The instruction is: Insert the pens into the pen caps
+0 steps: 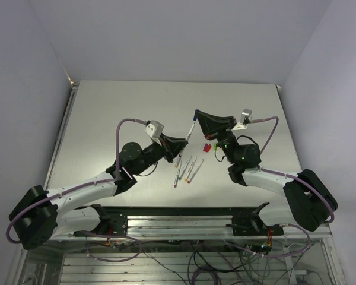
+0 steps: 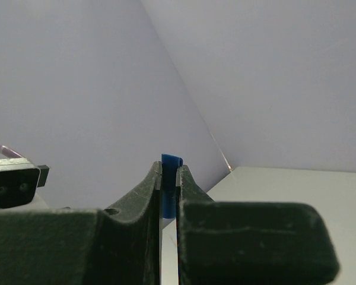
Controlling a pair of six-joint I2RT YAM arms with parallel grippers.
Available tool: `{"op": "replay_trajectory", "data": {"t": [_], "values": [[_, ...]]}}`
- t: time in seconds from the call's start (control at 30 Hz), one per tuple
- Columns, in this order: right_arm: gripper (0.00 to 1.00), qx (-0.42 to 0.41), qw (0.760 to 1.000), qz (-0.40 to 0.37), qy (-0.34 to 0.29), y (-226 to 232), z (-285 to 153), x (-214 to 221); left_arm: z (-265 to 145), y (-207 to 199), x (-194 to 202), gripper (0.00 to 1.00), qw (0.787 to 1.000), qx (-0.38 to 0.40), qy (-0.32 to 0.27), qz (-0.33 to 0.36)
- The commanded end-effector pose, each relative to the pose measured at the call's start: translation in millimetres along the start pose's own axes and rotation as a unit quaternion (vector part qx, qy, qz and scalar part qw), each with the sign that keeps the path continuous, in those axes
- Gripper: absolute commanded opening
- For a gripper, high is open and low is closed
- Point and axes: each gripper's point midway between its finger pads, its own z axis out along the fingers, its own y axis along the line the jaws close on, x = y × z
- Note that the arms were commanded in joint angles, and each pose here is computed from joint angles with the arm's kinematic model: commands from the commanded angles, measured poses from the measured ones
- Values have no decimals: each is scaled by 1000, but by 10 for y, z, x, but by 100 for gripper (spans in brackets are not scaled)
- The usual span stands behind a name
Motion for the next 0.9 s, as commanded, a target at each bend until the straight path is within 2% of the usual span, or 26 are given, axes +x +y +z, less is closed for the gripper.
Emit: {"op": "replay_trajectory", "data": {"t": [0.0, 0.87], "values": [[0, -9, 1000, -9, -22, 77, 24, -128, -34, -59, -149, 7, 999, 9, -30, 11], [0, -15, 1000, 11, -19, 94, 27, -90, -10, -2, -113, 7, 1000, -2, -27, 15]]}}
